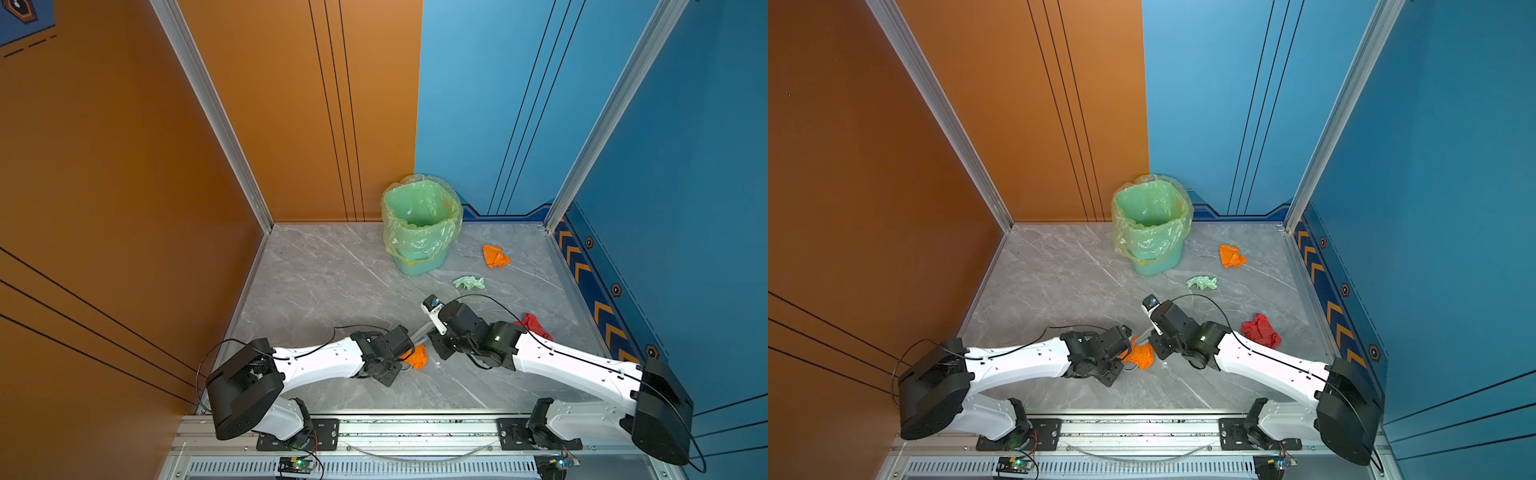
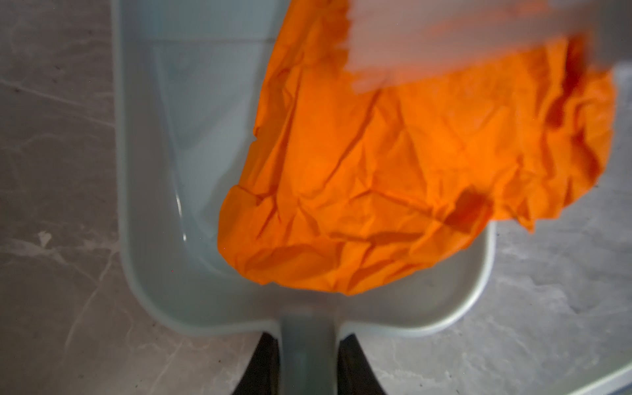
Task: Sweep away the paper scraps from the table
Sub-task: 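Push the orange scrap into the dustpan with the right gripper's brush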
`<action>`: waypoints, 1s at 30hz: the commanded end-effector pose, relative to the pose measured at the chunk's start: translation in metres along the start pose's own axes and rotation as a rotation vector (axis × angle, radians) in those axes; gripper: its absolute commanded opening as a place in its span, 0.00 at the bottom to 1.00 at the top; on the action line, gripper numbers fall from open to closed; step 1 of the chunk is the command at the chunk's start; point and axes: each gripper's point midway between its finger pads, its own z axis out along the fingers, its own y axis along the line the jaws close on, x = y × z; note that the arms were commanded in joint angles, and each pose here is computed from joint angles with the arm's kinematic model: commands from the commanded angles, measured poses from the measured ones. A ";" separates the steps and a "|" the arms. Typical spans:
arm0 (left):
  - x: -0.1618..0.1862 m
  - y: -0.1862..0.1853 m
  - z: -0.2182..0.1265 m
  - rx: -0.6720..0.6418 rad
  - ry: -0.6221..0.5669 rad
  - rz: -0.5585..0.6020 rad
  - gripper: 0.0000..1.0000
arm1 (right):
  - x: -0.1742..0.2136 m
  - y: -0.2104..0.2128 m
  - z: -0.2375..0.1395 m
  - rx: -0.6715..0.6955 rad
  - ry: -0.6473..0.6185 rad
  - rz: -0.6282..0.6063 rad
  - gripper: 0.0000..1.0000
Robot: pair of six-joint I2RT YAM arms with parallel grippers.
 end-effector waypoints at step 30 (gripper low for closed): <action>-0.057 0.002 -0.068 0.105 -0.272 -0.052 0.00 | 0.026 -0.099 -0.085 0.166 -0.155 0.312 0.00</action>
